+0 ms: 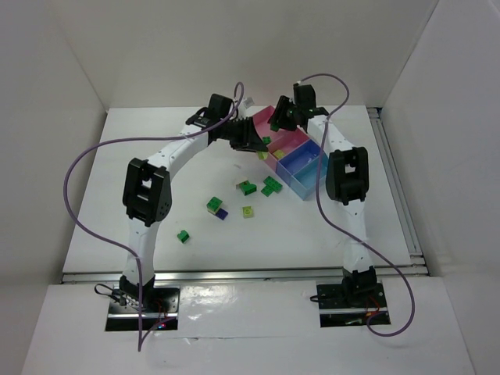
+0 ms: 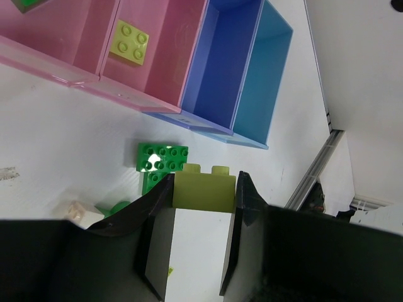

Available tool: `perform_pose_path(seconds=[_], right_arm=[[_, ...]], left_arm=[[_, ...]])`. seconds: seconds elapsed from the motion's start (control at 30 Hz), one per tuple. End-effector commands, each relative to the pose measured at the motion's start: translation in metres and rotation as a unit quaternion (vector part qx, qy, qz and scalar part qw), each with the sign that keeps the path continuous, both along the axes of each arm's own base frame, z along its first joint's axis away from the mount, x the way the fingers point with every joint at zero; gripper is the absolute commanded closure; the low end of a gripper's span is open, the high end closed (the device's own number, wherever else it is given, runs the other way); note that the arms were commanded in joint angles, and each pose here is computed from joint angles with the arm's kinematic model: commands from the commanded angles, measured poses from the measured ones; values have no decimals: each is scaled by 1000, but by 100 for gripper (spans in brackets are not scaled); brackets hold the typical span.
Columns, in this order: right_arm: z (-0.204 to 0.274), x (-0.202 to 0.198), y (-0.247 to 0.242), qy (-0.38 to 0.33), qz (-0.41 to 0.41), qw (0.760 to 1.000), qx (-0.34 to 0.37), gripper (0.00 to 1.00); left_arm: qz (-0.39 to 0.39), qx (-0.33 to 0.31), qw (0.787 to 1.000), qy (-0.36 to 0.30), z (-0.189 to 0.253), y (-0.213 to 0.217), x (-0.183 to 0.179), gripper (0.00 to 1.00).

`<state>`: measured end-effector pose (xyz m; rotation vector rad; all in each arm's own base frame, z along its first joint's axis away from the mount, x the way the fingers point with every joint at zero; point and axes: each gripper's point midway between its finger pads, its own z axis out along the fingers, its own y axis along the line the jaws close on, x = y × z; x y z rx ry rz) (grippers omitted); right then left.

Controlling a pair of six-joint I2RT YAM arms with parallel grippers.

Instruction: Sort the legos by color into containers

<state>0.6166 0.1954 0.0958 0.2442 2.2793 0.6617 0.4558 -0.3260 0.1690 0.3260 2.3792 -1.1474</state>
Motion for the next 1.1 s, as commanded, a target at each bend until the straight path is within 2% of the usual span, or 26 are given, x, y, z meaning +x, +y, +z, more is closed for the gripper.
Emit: perform_pose_path(seconds=[0.0,0.03,0.1,0.17,0.23,0.3,0.37,0.43,0.47,0.5,0.57,0.6,0.67,0.7,0.77,0.87,0.9,0.97,1.0,1.07], right_arm=[[54,10,13,-59,22,998,21,40],[58,11,14,-64,22,997,21,33],[58,10,15,-63,27,997,24,29],[53,9,17,-58,31,997,26,36],[53,9,17,-58,31,997,26,37],[54,8,22,-64,38,997,24,29],[56,8,22,-65,40,997,21,11],[53,8,22,-61,43,997,16,11],[55,8,22,-61,43,997,16,18],[50,7,19,-58,42,997,8,49],[52,7,17,-61,37,997,6,57],[52,6,21,-66,44,997,-4,57],[51,5,20,-63,51,997,-15,26],[49,4,25,-63,61,996,-22,15],[57,2,32,-69,86,993,-37,8],[47,2,31,-60,83,994,-42,6],[47,-1,30,-58,83,994,-42,1],[51,-1,30,-63,82,994,-41,1],[52,-1,30,-63,82,994,-41,5],[63,-2,34,-77,87,993,-29,23]], left_arm=[[0,-17,999,-42,42,0,2,100],[0,-17,999,-42,42,0,2,100],[0,-17,999,-42,42,0,2,100],[-3,-20,999,-41,42,0,0,100],[-3,-20,999,-41,42,0,0,100],[-3,-20,999,-41,42,0,0,100],[-2,-16,999,-45,42,0,2,100],[-2,-16,999,-45,42,0,2,100],[-2,-16,999,-45,42,0,2,100],[-2,-16,999,-45,42,0,2,100],[-2,-16,999,-45,42,0,2,100],[-2,-16,999,-45,42,0,2,100],[-2,-14,999,-41,38,1,1,100],[-2,-14,999,-41,38,1,1,100],[-6,-17,999,-40,39,0,-1,100],[-6,-17,999,-40,39,0,-1,100],[-6,-17,999,-40,39,0,-1,100],[-6,-17,999,-40,39,0,-1,100],[-6,-15,999,-36,35,1,-2,100],[-2,-12,999,-37,34,1,0,100]])
